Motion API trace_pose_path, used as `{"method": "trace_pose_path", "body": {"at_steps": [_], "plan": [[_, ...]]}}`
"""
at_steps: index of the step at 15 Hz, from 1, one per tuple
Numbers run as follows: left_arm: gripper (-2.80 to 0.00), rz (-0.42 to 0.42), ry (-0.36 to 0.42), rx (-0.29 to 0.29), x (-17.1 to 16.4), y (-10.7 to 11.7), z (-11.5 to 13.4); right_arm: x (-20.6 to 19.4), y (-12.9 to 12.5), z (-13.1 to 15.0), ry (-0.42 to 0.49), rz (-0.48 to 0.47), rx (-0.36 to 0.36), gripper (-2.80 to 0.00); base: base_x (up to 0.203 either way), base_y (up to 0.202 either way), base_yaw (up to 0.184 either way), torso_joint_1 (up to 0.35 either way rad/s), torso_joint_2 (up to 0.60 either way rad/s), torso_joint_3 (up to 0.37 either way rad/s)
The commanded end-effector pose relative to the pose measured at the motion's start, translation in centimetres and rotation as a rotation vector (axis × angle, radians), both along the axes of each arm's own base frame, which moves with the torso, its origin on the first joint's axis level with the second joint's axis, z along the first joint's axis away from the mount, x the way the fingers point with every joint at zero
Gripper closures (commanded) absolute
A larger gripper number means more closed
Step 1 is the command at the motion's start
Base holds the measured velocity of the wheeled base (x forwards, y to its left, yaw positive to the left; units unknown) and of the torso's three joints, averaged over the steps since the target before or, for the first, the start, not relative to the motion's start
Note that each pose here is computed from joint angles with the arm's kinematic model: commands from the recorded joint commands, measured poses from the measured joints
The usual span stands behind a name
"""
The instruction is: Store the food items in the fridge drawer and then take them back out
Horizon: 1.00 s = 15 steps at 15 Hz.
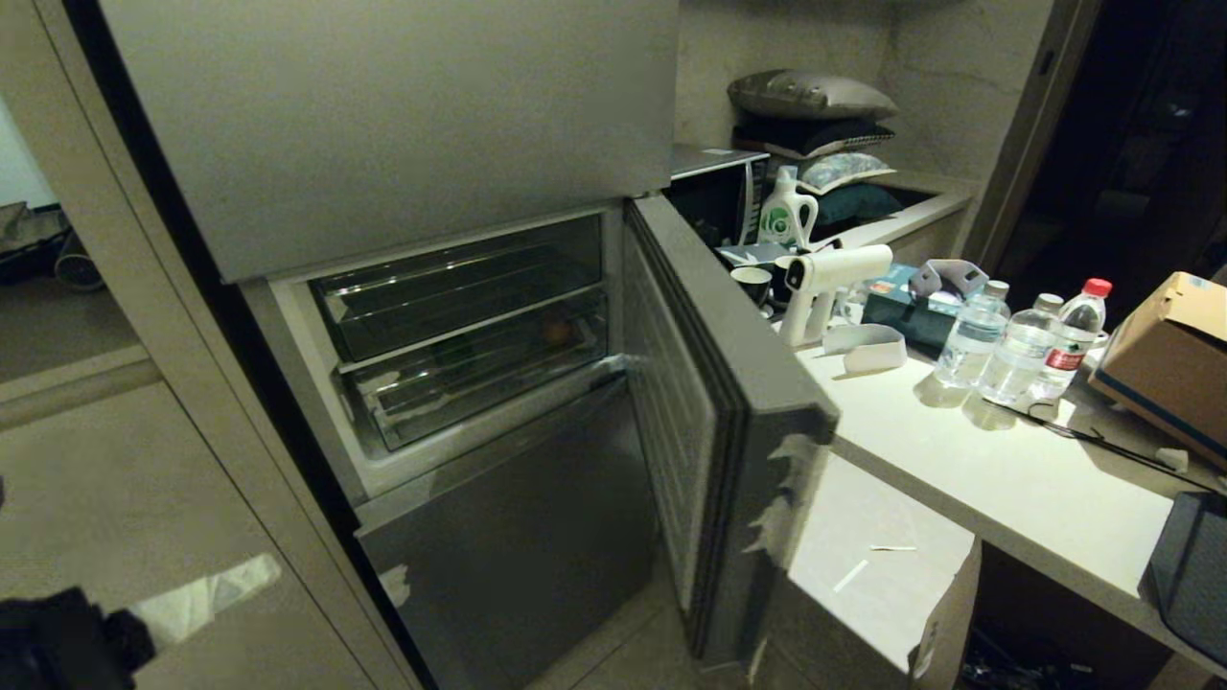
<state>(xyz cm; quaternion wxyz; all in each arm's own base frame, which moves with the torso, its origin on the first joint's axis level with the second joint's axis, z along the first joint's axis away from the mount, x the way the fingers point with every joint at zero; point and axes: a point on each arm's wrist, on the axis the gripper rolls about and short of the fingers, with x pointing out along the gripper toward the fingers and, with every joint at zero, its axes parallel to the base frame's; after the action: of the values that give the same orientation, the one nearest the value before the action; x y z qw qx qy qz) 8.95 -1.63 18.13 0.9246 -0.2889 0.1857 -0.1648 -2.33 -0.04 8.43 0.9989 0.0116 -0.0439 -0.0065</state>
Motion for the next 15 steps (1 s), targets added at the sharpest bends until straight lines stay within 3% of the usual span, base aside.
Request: {"method": "trace_pose_path", "body": {"at_steps": [1,2,3,6,8,10,12,13,15], "plan": [[0.0,-0.061,-0.057,0.294,-4.4,0.5,-1.0,0.3,0.0,-0.8,0.031,0.0,-0.001,0.0,0.0,0.0,0.0,0.0,0.0,0.0],[0.0,-0.065,-0.05,0.401,-5.5,0.7,-1.7,0.3,0.0,-0.8,0.031,0.0,-0.003,0.0,0.0,0.0,0.0,0.0,0.0,0.0],[0.0,-0.018,-0.042,0.49,-6.4,1.0,-2.3,0.3,0.0,-0.8,0.03,0.0,-0.003,0.0,0.0,0.0,0.0,0.0,0.0,0.0],[0.0,0.253,0.038,0.657,-7.3,1.8,-3.1,0.3,0.0,-0.8,0.029,0.0,-0.003,0.0,0.0,0.0,0.0,0.0,0.0,0.0],[0.0,0.354,0.026,0.677,-8.5,2.1,-4.1,0.3,0.0,-0.8,0.031,0.0,-0.003,0.0,0.0,0.0,0.0,0.0,0.0,0.0],[0.0,0.377,-0.013,0.682,-9.9,2.1,-6.2,0.3,0.0,-0.8,0.029,0.0,-0.003,0.0,0.0,0.0,0.0,0.0,0.0,0.0],[0.0,0.277,-0.026,0.67,-10.5,1.9,-9.2,0.3,0.0,-0.8,0.029,0.0,-0.001,0.0,0.0,0.0,0.0,0.0,0.0,0.0],[0.0,0.217,-0.079,0.645,-10.8,1.7,-9.6,0.3,0.0,-0.8,0.031,0.0,-0.001,0.0,0.0,0.0,0.0,0.0,0.0,0.0],[0.0,0.191,-0.12,0.669,-11.1,1.6,-10.0,0.3,0.0,-0.8,0.031,0.0,-0.003,0.0,0.0,0.0,0.0,0.0,0.0,0.0]]}}
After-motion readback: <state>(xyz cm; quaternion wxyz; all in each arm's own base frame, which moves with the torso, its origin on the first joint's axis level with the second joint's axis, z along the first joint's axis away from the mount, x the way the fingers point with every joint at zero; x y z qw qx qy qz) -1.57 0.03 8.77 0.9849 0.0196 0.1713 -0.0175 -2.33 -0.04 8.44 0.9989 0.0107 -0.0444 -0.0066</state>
